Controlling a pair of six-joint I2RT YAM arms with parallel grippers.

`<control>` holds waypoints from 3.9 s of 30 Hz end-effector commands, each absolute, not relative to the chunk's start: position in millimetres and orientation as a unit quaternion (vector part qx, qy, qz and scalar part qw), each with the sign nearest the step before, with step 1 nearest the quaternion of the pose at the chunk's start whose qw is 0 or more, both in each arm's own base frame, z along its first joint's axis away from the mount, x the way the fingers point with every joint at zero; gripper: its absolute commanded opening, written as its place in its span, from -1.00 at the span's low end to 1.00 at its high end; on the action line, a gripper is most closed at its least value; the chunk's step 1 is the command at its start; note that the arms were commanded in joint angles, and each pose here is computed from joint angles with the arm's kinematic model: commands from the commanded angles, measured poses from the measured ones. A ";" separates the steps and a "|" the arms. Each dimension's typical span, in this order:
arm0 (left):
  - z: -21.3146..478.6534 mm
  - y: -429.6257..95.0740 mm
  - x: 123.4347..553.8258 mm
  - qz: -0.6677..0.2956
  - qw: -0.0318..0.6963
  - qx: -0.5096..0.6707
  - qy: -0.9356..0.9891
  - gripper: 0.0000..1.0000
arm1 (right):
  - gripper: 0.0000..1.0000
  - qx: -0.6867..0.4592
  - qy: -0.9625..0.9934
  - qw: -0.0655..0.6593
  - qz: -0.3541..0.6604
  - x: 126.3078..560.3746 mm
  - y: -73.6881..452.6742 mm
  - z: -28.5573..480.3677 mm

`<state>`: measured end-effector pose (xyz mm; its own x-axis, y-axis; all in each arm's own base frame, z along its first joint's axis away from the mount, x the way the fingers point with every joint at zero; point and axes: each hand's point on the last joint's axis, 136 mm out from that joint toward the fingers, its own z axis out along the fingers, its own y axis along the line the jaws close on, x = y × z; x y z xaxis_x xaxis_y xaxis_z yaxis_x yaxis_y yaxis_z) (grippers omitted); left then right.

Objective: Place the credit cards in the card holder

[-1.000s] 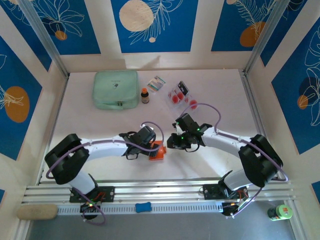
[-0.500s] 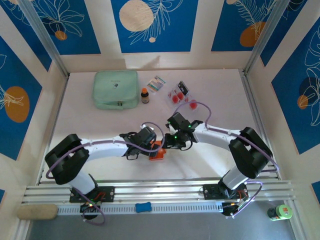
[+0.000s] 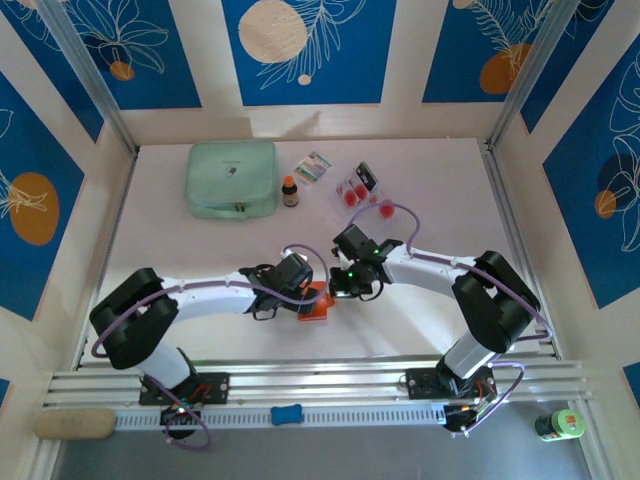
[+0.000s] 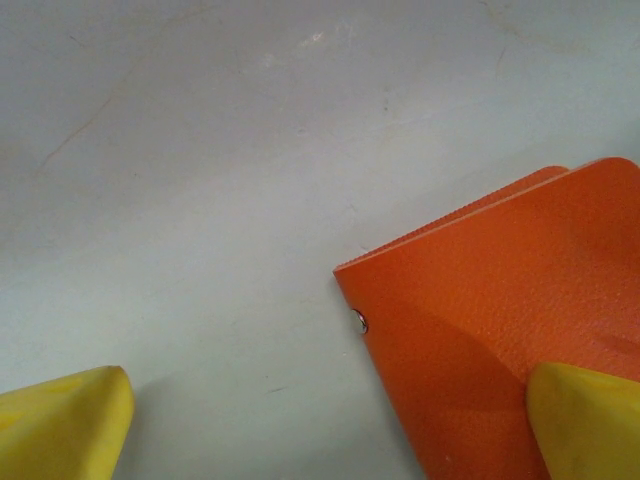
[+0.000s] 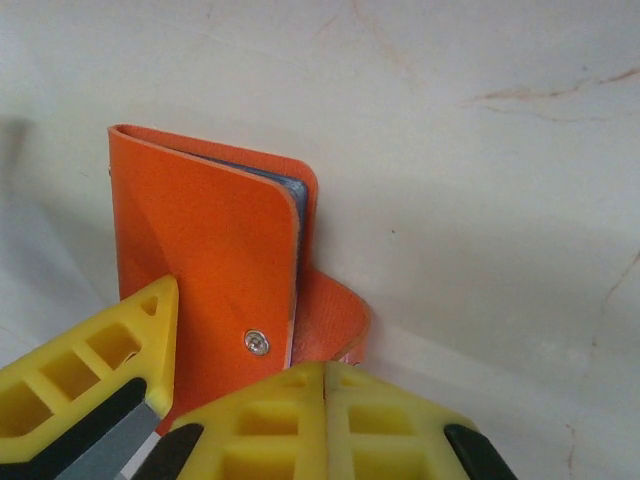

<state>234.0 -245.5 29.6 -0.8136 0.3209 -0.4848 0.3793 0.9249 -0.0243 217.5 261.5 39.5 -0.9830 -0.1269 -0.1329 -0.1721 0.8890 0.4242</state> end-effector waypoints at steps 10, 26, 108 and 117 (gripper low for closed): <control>17.4 -221.2 222.0 -0.011 0.221 0.205 0.953 1.00 | -0.49 -0.070 0.969 0.059 0.228 218.0 258.0 52.9; 17.5 -221.3 222.2 -0.011 0.223 0.207 0.953 1.00 | -0.34 -0.078 0.970 0.052 0.223 219.8 267.0 49.1; 6.0 -216.2 206.4 -0.050 0.213 0.191 0.957 0.99 | -1.00 -0.062 0.960 0.018 0.274 217.9 299.2 38.8; 4.7 -212.7 204.6 -0.046 0.213 0.189 0.957 0.99 | -1.00 -0.056 0.960 0.028 0.274 226.0 297.4 41.8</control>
<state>216.1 -227.8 24.4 -0.8161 0.3127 -0.4861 0.3842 0.9218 -0.0520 220.4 296.9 33.2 -0.9927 -0.1008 -0.0667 -0.1208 0.8426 0.5248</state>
